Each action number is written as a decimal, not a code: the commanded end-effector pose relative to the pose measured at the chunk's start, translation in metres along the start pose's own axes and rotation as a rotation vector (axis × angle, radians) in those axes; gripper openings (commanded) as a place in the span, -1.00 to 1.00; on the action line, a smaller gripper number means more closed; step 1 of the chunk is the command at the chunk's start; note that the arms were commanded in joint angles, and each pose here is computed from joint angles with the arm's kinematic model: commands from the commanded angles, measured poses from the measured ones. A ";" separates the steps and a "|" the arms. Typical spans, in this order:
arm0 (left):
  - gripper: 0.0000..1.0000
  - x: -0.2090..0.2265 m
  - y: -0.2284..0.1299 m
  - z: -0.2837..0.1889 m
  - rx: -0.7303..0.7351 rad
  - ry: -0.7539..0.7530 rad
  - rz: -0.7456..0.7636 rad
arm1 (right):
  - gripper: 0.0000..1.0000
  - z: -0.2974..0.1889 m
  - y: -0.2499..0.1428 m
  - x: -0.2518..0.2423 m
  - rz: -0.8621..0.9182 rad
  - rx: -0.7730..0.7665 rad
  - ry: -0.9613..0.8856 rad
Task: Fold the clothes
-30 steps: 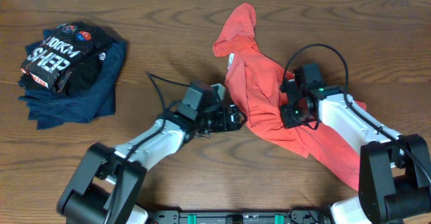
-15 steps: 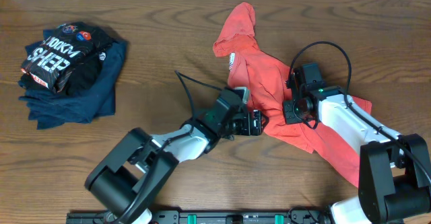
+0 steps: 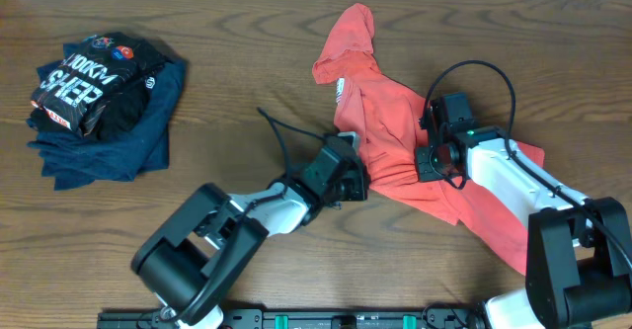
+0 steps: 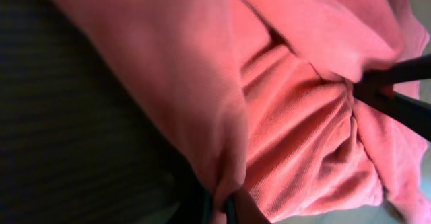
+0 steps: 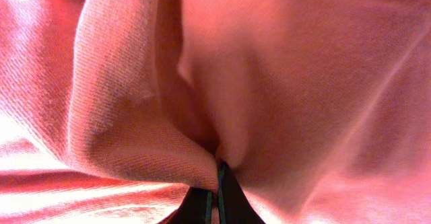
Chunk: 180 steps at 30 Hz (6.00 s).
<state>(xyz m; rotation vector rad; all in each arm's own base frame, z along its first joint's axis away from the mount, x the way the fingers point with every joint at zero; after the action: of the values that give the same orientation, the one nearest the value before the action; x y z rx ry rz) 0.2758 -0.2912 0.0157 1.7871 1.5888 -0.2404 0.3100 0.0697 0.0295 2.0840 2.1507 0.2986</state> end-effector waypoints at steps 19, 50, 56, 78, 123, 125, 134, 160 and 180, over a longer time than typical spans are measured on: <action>-0.51 0.081 0.067 -0.129 -0.199 0.311 -0.072 | -0.45 -0.081 0.104 -0.116 0.261 -0.383 -0.043; 0.41 0.084 0.016 -0.123 0.012 0.312 -0.202 | -0.98 -0.025 -0.033 -0.101 0.354 0.033 -0.395; 0.41 0.084 0.016 -0.123 0.012 0.311 -0.202 | -0.98 -0.098 0.055 -0.160 0.499 -0.231 -0.496; 0.40 0.016 0.002 -0.096 0.070 0.083 -0.076 | 0.25 -0.104 0.042 -0.110 0.380 -0.021 -0.169; -0.88 -0.029 0.108 -0.072 -0.395 -0.173 -0.109 | 0.39 -0.027 -0.040 0.054 -0.291 0.127 0.157; -0.88 -0.029 0.108 -0.072 -0.395 -0.173 -0.110 | 0.39 -0.016 -0.045 0.059 -0.312 0.099 0.163; -0.88 -0.028 0.109 -0.072 -0.396 -0.172 -0.111 | 0.34 0.015 -0.054 0.044 -0.315 0.009 0.061; 0.96 0.000 0.081 -0.060 -0.281 -0.019 -0.008 | -0.98 -0.123 -0.006 0.123 -0.510 -0.220 0.487; 0.96 0.028 0.046 -0.061 -0.099 0.065 -0.097 | -0.98 -0.123 0.024 0.071 -0.209 -0.216 0.441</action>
<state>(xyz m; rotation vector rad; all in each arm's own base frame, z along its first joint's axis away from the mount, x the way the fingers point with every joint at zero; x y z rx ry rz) 0.2995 -0.2396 0.0568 1.6790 1.7023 -0.1649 0.3082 0.1208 0.1509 1.7635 2.3553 0.8514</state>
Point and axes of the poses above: each gripper's point midway between its finger pads, its own z axis out along the fingers, its own x axis along the line the jaws close on, y = z × x, the point moved 2 cm from there along -z, back along the fingers, and after that the axes turned 5 degrees about z, right-handed, at the moved point
